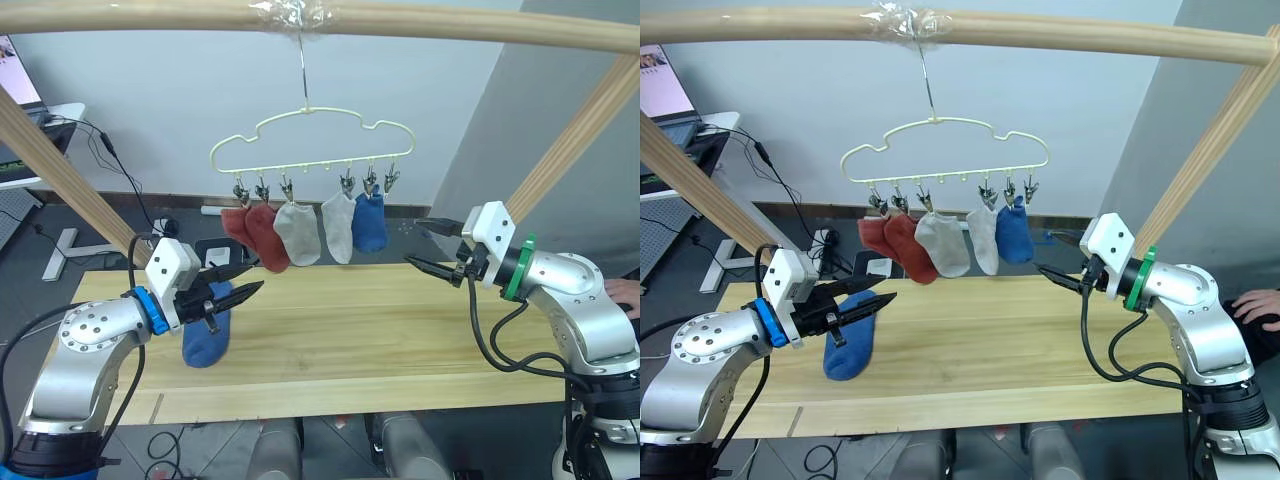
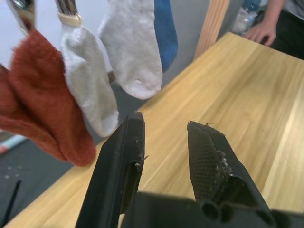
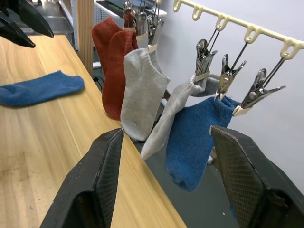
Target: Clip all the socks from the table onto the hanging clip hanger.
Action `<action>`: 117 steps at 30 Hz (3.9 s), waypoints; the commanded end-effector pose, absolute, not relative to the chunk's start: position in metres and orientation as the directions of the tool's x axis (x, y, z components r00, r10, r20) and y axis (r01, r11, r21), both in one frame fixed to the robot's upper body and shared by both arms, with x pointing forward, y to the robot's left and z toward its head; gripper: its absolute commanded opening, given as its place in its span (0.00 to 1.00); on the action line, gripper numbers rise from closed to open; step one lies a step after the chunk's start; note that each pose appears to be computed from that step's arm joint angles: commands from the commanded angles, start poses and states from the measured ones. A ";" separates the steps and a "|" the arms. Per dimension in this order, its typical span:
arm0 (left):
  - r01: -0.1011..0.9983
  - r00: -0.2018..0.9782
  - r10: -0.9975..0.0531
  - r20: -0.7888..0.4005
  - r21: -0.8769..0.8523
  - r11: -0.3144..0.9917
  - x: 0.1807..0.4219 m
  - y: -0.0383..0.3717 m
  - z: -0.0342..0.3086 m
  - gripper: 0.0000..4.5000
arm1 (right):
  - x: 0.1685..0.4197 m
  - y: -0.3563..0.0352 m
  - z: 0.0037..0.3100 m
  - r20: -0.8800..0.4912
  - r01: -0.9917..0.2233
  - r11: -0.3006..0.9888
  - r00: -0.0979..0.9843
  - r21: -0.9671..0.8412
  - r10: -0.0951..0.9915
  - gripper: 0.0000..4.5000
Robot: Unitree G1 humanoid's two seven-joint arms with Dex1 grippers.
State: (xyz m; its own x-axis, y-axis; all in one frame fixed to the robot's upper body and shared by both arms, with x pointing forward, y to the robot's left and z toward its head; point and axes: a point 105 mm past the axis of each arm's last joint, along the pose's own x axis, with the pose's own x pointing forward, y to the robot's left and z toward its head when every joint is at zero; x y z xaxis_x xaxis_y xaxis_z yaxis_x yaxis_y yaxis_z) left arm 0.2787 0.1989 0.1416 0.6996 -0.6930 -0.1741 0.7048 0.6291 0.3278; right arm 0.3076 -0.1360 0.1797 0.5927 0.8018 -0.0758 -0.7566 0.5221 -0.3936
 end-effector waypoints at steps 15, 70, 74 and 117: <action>0.630 0.771 -0.622 -0.136 0.308 0.713 0.271 0.207 0.114 0.45 | 0.283 -0.142 0.125 -0.053 -0.710 0.640 0.680 -0.293 0.731 0.72; 0.670 0.736 -0.656 -0.167 0.313 0.673 0.258 0.203 0.088 0.99 | 0.286 -0.139 0.130 -0.071 -0.667 0.677 0.727 -0.312 0.683 1.00; 0.661 0.743 -0.650 -0.159 0.324 0.677 0.258 0.204 0.088 0.99 | 0.286 -0.139 0.133 -0.065 -0.658 0.680 0.732 -0.322 0.678 1.00; 0.625 0.764 -0.641 -0.073 0.329 0.708 0.277 0.210 0.142 1.00 | 0.302 -0.129 0.173 0.040 -0.622 0.743 0.760 -0.247 0.649 0.87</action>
State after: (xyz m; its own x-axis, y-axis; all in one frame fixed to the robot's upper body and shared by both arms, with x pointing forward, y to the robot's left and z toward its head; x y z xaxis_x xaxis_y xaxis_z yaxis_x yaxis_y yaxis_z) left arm 0.2776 0.2167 0.1277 0.7848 -0.6113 -0.1022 0.6095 0.7311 0.3066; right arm 0.3050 -0.1302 0.1578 0.7584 0.6517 -0.0063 -0.6354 0.7372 -0.2297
